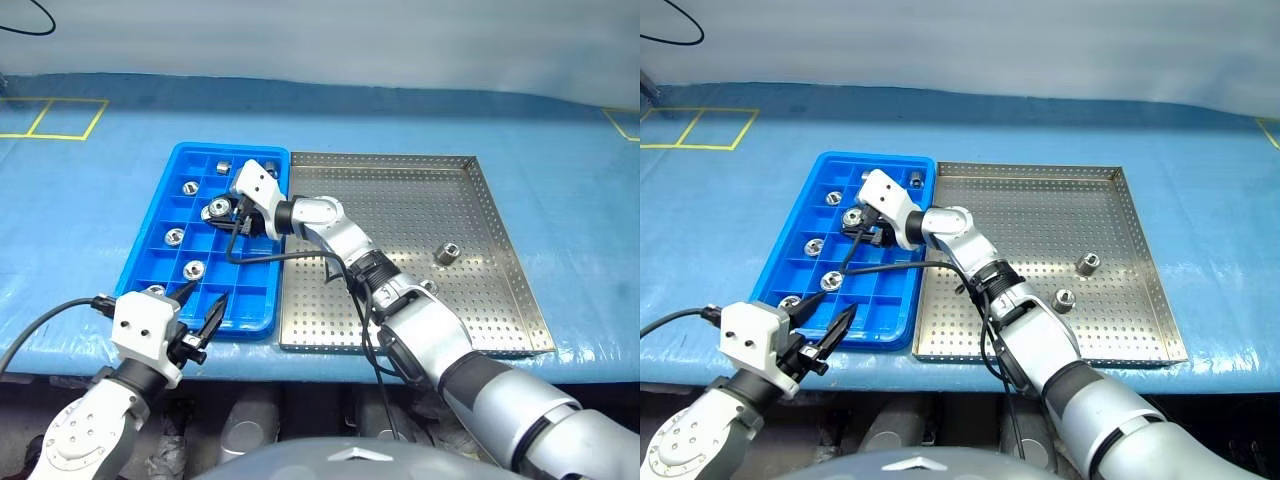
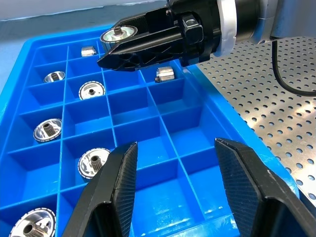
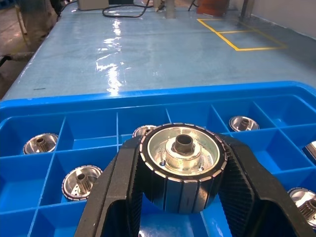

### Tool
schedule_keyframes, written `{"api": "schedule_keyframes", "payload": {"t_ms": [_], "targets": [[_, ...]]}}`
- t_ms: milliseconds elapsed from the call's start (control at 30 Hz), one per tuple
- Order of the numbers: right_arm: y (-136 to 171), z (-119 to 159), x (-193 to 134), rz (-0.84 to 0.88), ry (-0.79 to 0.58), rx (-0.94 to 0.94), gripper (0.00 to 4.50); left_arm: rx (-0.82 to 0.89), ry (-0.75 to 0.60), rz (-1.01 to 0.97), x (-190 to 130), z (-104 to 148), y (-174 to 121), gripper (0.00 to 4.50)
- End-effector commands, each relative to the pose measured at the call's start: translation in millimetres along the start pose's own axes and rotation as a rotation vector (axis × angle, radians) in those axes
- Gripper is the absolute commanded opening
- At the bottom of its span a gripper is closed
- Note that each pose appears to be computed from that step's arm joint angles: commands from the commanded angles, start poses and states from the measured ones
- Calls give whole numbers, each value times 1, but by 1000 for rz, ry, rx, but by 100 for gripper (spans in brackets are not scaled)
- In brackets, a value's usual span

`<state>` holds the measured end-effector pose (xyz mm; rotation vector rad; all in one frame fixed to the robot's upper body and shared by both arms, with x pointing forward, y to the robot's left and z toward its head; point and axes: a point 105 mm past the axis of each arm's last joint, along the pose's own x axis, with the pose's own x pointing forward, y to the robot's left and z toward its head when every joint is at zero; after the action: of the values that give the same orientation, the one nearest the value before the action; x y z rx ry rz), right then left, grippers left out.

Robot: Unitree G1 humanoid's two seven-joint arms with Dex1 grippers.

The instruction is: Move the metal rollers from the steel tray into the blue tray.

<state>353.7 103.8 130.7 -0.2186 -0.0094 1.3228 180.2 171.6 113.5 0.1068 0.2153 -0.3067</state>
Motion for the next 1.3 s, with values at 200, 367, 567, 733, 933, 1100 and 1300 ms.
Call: {"api": "schedule_keyframes", "payload": {"t_ms": [200,367,567,733,933,1100,1300], "targets": [[30,23,35,74,-56,22,173,25,-67,3,-5,15,-6,271],[32,21,37,81,-50,44,245,28,-65,10,-6,14,-5,271],[29,32,36,58,-110,43,395,33,-61,11,-6,14,-4,271],[11,46,21,-25,-176,12,395,43,-76,-34,2,18,-7,271],[-33,42,-54,-263,-170,-86,395,45,-127,-143,25,28,-18,271],[-56,-1,-157,-543,67,-112,395,29,-172,-252,48,37,-32,271],[-40,-28,-243,-738,293,-68,395,50,-191,-394,69,44,-44,271]]}}
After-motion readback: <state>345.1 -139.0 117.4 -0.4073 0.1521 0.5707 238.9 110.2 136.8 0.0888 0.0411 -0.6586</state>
